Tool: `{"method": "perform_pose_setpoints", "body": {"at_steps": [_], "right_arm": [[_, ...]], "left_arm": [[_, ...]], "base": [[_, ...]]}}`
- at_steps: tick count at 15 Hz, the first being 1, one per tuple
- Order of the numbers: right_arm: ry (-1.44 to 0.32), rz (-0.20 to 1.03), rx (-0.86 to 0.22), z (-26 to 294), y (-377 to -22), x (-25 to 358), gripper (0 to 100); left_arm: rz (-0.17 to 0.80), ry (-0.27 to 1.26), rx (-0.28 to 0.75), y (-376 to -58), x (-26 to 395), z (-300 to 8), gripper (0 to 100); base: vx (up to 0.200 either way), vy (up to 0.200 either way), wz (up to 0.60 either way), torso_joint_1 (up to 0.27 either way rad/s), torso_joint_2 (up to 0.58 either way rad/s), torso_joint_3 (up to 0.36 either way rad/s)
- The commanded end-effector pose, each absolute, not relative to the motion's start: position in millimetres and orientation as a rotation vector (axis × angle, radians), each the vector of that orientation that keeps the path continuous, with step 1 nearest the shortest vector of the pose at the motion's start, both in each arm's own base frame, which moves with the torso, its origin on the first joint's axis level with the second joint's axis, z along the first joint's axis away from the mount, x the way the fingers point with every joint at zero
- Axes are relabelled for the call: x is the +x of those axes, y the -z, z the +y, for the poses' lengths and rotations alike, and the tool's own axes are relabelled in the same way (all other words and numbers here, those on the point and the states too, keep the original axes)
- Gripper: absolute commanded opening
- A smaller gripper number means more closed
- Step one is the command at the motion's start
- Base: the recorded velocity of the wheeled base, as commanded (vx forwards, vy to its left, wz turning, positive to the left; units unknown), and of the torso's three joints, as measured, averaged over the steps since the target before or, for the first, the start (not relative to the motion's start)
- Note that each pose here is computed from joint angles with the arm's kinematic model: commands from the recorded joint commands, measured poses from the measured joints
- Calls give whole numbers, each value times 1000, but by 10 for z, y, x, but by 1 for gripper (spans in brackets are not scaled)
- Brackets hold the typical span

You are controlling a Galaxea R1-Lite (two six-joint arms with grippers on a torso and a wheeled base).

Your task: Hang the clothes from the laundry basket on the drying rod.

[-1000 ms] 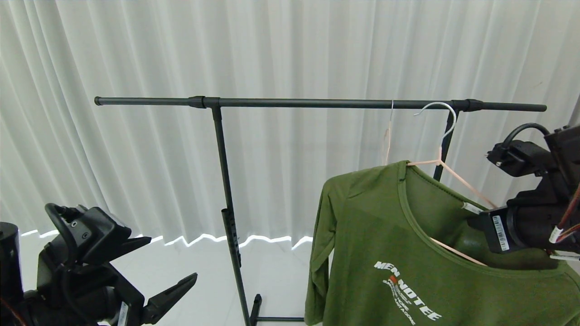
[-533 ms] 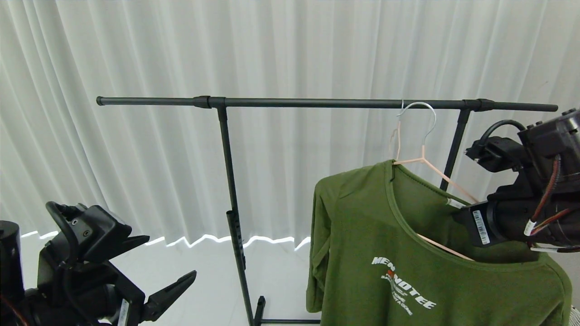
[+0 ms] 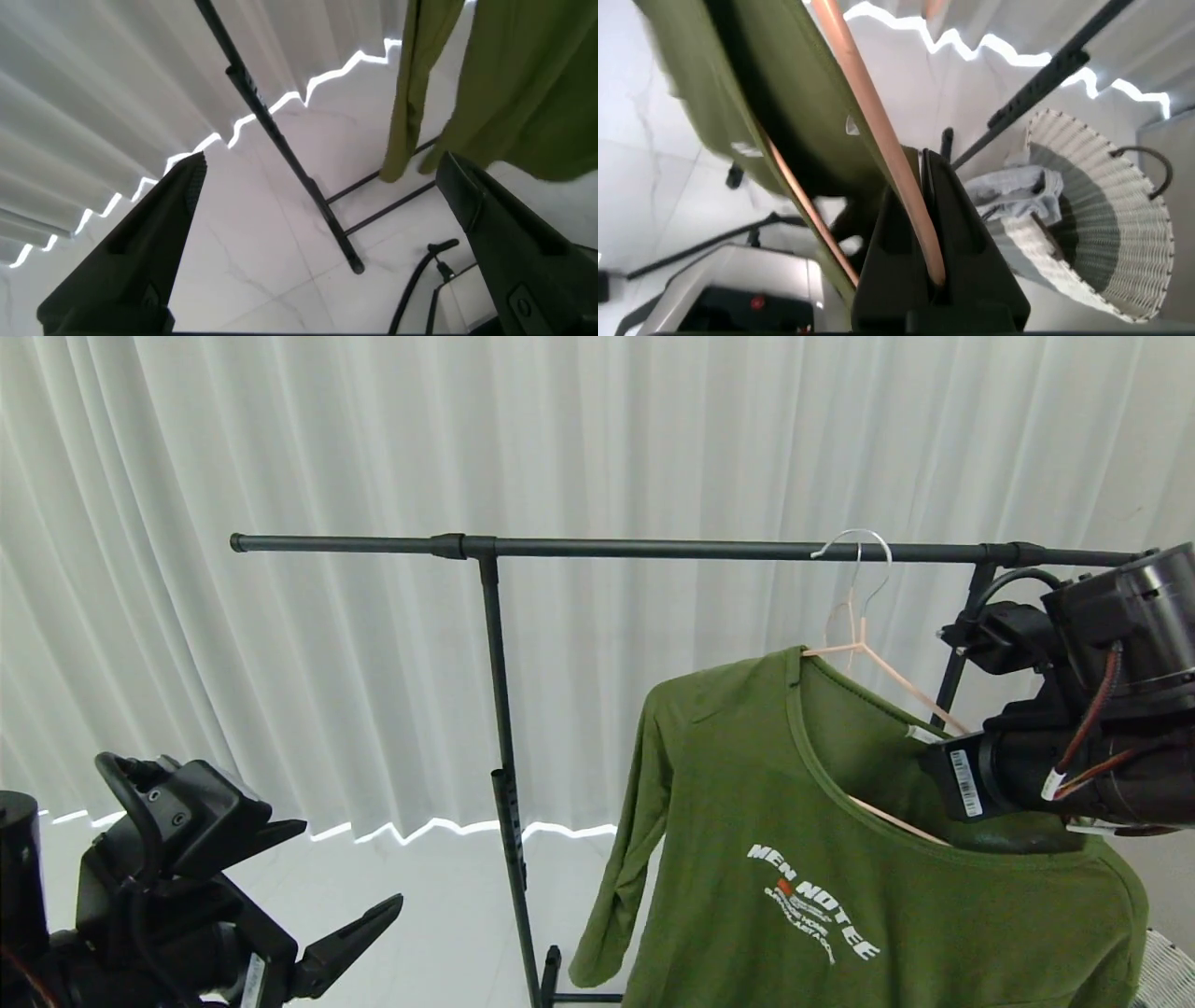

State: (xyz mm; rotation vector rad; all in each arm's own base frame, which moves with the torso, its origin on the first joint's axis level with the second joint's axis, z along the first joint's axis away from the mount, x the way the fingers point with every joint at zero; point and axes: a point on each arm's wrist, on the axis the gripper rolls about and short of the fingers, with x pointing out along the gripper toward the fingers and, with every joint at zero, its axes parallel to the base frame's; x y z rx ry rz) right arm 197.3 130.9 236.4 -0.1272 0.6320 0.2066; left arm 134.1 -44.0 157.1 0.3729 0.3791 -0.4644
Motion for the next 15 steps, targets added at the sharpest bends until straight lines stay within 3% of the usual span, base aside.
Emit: {"method": "perform_pose_setpoints", "body": {"at_steps": [1, 5, 15], "right_arm": [[-192, 627, -130, 1368, -2376, 2064, 0], [-145, 562, -116, 1479, -2483, 2248, 0], [-127, 550, -119, 1518, -2504, 2325, 0]], "left_arm": [[380, 465, 375, -1570, 1343, -442, 100], [377, 463, 376, -1576, 1342, -443, 100], [365, 474, 378, -1587, 1322, -454, 100]], "base": [[0, 0, 0, 0, 0, 0], [0, 0, 0, 0, 0, 0], [200, 0, 0, 0, 2, 1]]}}
